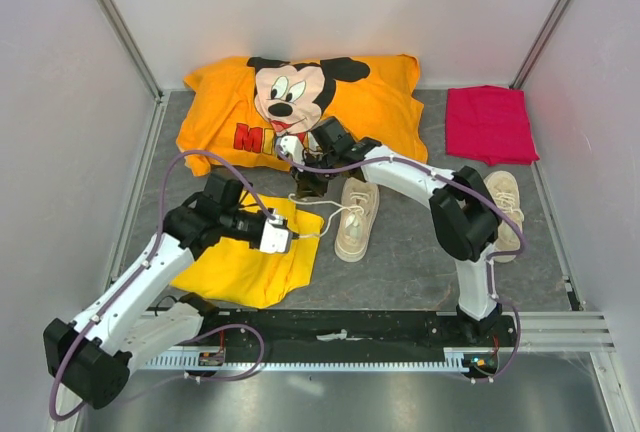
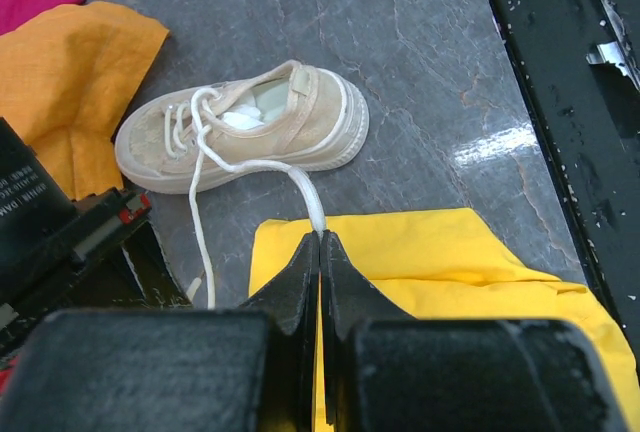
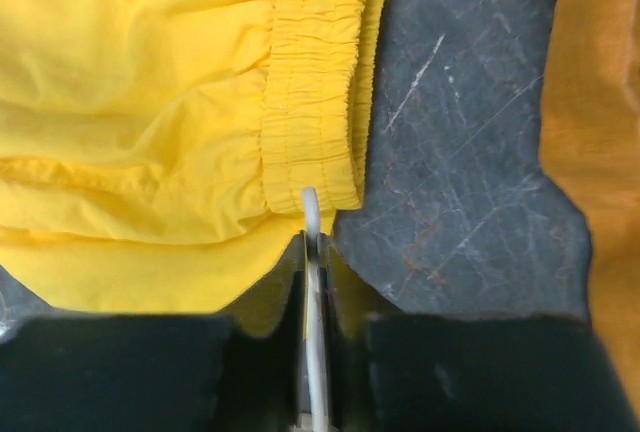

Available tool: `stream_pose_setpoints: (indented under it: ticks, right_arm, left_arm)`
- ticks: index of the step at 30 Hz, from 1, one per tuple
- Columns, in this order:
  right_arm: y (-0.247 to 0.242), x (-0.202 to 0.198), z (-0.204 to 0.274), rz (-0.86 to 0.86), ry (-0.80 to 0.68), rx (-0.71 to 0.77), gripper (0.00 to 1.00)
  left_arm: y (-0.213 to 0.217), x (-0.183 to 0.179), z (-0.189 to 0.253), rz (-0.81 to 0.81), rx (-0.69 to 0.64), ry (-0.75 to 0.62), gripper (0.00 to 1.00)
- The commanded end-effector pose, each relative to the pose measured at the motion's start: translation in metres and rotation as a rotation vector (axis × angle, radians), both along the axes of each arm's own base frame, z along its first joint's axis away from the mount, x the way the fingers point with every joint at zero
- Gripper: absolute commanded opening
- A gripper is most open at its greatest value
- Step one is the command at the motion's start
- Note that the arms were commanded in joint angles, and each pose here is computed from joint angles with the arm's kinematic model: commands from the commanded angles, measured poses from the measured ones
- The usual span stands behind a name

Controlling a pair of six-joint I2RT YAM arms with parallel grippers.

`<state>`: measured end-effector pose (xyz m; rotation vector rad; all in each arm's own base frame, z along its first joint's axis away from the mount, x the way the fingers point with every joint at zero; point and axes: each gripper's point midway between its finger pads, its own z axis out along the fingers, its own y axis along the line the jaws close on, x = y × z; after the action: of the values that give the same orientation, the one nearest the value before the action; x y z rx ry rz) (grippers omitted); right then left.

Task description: Tie the shoes

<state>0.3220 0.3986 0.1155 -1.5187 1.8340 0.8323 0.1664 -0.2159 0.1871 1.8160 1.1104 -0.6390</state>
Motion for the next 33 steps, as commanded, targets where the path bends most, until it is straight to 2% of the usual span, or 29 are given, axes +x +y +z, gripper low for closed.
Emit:
stream_pose_setpoints:
  ticks: [1,4,7,8,11,15,19,21,26,30,33]
  right_arm:
    - [0.017,0.005,0.025,0.032,-0.004,0.071,0.31]
    - [0.016,0.014,0.051,-0.005,0.008,0.113,0.62]
    - [0.006,0.026,0.081,-0.043,-0.023,0.152,0.77]
    - [0.001,0.029,0.087,-0.058,-0.032,0.150,0.79]
    - [-0.025,0.040,0.106,-0.125,-0.059,0.155,0.80]
    - [-0.085,0.061,0.128,-0.285,-0.114,0.142,0.79]
    - [-0.129,0.057,0.134,-0.386,-0.153,0.111,0.77]
    - [-0.139,0.040,0.136,-0.360,-0.185,0.100,0.76]
    - [-0.131,0.008,0.124,-0.257,-0.226,0.073,0.74]
    - [-0.091,-0.012,0.100,-0.122,-0.254,0.017,0.71]
    - [-0.067,-0.009,0.078,-0.073,-0.262,-0.031,0.68]
  left_arm:
    - [-0.010,0.005,0.003,-0.012,-0.035,0.007,0.01]
    - [-0.018,0.013,0.006,-0.023,-0.052,0.005,0.01]
    - [-0.029,0.028,0.019,-0.025,-0.090,-0.026,0.02]
    - [-0.033,0.035,0.018,-0.010,-0.094,0.003,0.02]
    - [-0.050,0.066,0.029,0.054,-0.144,0.045,0.01]
    - [-0.069,0.115,0.049,0.146,-0.221,0.105,0.01]
    - [-0.085,0.161,0.045,0.217,-0.242,0.168,0.02]
    - [-0.088,0.195,0.036,0.296,-0.248,0.223,0.02]
    - [-0.077,0.251,0.020,0.455,-0.272,0.346,0.01]
    - [-0.076,0.266,0.003,0.482,-0.274,0.438,0.02]
    - [-0.075,0.272,-0.010,0.501,-0.276,0.529,0.01]
